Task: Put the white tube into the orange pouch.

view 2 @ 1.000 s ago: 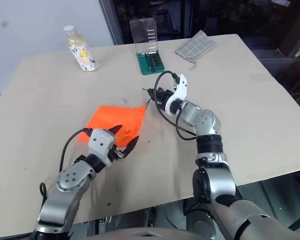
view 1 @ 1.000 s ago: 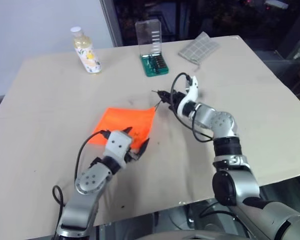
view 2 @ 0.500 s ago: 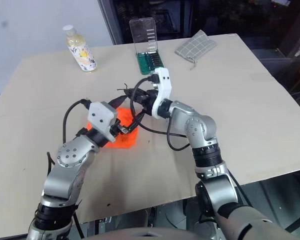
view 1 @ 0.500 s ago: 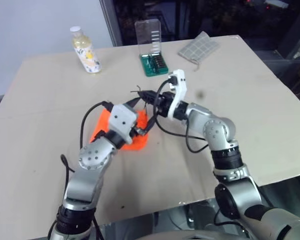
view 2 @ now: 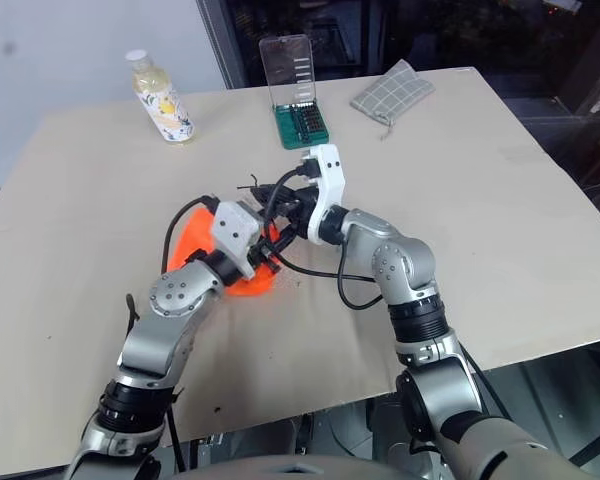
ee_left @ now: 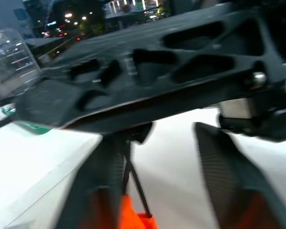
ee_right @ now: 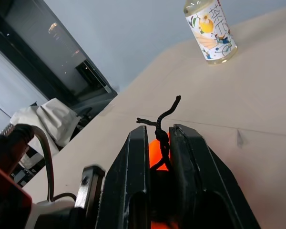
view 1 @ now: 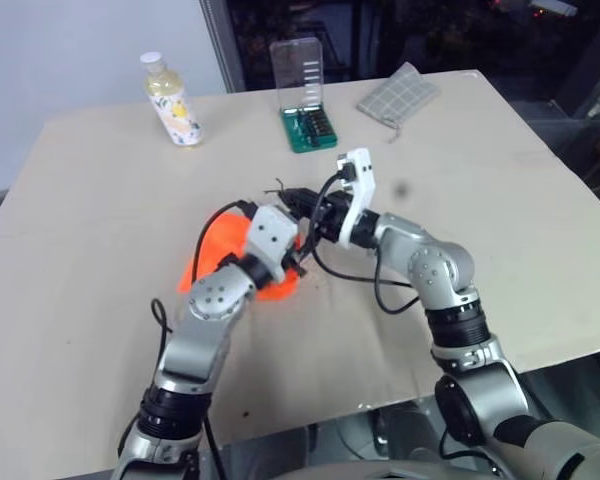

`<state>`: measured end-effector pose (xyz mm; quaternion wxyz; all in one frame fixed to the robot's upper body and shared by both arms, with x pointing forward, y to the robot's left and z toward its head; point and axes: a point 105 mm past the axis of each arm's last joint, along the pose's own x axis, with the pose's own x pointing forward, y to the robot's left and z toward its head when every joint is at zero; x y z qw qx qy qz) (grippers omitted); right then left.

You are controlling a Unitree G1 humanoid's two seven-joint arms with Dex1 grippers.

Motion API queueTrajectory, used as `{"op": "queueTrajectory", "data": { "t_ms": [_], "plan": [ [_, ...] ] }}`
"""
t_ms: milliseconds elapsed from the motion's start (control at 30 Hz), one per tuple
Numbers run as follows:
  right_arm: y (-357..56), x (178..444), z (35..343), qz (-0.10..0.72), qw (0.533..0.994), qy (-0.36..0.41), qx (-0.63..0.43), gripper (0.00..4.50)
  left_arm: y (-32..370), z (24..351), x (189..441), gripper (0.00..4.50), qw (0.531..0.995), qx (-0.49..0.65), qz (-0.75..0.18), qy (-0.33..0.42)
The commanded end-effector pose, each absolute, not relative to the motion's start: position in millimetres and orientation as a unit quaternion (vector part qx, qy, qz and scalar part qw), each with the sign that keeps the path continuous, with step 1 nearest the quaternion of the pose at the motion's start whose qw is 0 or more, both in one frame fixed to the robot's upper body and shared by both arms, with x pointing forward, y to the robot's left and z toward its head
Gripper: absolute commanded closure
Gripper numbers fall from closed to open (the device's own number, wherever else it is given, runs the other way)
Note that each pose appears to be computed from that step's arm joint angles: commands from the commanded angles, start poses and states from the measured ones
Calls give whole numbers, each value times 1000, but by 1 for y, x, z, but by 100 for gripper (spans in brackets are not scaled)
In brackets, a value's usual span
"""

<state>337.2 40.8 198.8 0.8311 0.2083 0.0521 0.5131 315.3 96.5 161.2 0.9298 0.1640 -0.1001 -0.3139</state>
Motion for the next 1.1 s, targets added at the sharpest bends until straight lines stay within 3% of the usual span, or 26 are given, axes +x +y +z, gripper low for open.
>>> {"op": "queueTrajectory", "data": {
  "t_ms": [33, 300, 367, 500, 767, 1100],
  "plan": [
    [41, 333, 212, 518, 829, 25, 210, 438, 98, 168, 313, 330, 927, 183, -306, -118],
    [39, 333, 205, 521, 830, 38, 196, 438, 100, 165, 311, 330, 914, 248, -293, -134],
    [38, 332, 205, 525, 829, 39, 190, 336, 100, 163, 311, 336, 909, 265, -292, -136],
    [36, 336, 204, 515, 836, 40, 185, 183, 96, 159, 308, 336, 902, 278, -298, -139],
    [21, 342, 189, 511, 840, 86, 158, 183, 96, 158, 306, 336, 870, 358, -296, -162],
    [-38, 348, 193, 487, 829, 108, 252, 183, 106, 152, 306, 336, 835, 444, -261, -194]
  ]
}}
